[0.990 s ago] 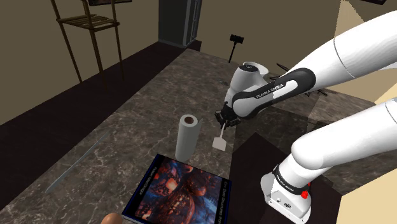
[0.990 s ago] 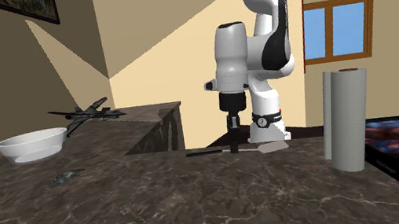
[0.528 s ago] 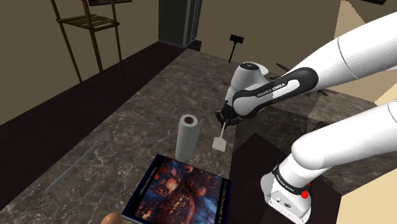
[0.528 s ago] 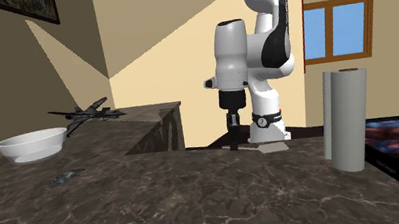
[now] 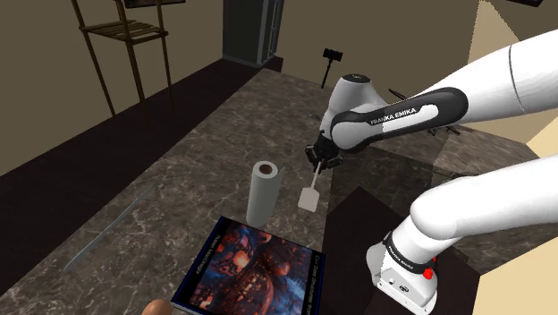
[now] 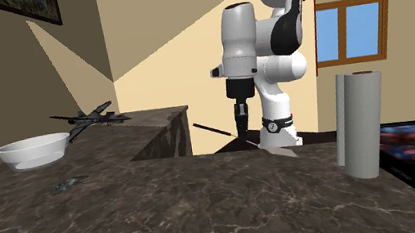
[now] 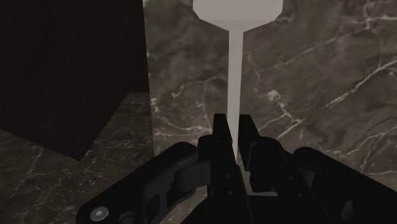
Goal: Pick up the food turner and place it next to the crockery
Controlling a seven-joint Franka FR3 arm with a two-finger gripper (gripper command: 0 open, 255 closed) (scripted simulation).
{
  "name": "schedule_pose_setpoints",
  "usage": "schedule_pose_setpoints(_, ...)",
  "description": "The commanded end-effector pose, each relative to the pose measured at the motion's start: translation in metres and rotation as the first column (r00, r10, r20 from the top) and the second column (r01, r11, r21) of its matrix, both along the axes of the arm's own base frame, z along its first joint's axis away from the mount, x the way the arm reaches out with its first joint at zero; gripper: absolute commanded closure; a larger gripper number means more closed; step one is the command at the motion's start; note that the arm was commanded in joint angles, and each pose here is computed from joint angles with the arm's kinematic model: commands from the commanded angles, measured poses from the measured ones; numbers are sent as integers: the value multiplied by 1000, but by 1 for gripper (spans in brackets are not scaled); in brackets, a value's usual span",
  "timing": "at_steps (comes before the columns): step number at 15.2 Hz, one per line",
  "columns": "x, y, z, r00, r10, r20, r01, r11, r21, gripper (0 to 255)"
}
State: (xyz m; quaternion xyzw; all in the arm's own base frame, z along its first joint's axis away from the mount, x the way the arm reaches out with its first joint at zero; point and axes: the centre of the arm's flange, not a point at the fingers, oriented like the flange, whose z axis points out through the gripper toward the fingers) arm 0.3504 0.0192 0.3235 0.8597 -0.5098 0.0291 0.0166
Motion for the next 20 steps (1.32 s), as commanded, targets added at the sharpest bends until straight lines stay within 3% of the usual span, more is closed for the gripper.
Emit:
schedule_pose_setpoints(1, -1, -1, 11, 1000, 0, -1, 0, 1000, 0, 255)
schedule_pose_setpoints(20, -1, -1, 107, 1000, 0, -1, 0, 1000, 0, 255)
